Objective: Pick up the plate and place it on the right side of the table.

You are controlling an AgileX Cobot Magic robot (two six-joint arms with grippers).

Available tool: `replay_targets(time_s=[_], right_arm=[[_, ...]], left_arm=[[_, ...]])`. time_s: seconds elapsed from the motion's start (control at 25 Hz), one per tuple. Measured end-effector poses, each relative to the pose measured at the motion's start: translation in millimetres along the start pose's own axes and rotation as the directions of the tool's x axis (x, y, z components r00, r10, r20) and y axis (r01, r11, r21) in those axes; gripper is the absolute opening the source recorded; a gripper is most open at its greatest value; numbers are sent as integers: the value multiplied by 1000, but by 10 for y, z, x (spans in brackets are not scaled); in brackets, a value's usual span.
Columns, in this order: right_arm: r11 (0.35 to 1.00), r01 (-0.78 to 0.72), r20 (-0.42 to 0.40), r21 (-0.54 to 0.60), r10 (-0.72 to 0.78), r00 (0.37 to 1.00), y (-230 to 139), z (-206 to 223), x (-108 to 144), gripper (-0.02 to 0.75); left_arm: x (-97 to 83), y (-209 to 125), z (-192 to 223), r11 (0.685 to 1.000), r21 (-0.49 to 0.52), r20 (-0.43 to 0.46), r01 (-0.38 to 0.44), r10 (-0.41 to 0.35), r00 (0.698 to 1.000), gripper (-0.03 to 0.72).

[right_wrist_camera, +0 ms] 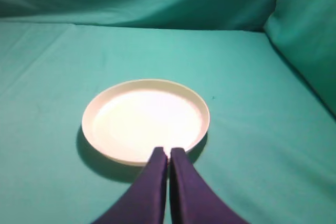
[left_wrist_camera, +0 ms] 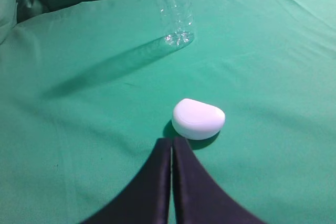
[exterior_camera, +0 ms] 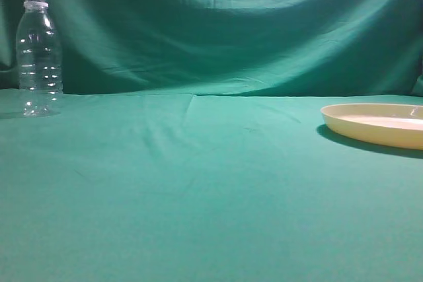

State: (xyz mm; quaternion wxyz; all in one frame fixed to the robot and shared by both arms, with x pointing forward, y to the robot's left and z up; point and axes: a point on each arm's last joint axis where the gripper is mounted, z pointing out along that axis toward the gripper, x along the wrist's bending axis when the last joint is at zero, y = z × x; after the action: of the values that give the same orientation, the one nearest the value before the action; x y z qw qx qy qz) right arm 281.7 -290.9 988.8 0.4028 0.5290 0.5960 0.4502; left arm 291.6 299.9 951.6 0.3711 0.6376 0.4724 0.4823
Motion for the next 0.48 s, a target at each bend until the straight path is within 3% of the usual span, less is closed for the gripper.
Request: replay_targets(time_s=[0.32, 0.48], right_arm=[[999, -16, 11, 51, 15, 1000, -392, 195, -14, 0], [998, -54, 14, 41, 53, 998, -392, 200, -16, 0]], left_arm=[[0, 0, 0, 1000, 0, 0, 0, 0, 1000, 0], [0, 0, 0, 1000, 0, 0, 0, 0, 1000, 0]])
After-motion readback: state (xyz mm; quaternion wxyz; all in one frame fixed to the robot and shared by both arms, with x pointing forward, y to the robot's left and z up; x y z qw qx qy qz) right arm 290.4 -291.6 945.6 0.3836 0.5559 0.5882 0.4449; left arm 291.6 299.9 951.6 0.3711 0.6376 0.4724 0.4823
